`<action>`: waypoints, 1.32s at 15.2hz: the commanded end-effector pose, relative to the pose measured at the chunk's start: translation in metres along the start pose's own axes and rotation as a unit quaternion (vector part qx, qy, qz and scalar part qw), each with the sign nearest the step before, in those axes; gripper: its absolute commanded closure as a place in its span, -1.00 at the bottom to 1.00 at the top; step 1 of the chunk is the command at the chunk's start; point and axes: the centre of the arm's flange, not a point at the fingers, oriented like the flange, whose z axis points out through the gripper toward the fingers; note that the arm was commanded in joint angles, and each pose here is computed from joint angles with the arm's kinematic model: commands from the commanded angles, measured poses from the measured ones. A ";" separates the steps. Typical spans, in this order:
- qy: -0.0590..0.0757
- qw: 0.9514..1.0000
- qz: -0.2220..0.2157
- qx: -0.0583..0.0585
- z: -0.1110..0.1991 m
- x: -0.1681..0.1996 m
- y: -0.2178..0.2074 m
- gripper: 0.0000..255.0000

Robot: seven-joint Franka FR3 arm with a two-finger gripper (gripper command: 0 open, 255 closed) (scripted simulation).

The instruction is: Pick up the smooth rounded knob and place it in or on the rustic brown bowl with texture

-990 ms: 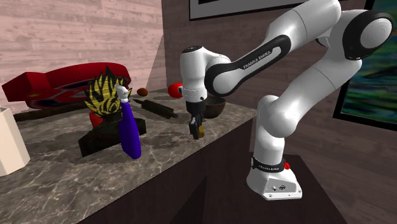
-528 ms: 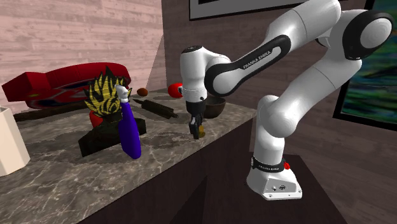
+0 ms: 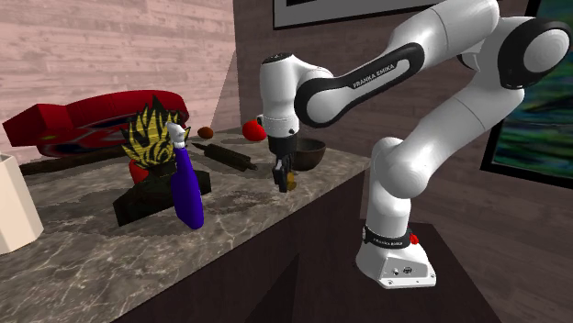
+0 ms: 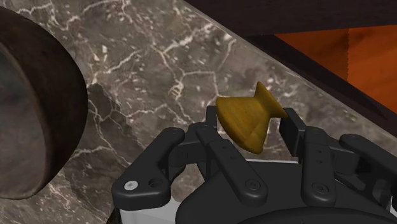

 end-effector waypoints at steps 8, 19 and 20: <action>0.000 1.000 0.000 0.000 -0.047 -0.001 0.009 1.00; 0.000 1.000 0.000 0.000 -0.104 -0.001 0.021 1.00; 0.000 1.000 0.000 0.000 -0.109 -0.001 0.022 1.00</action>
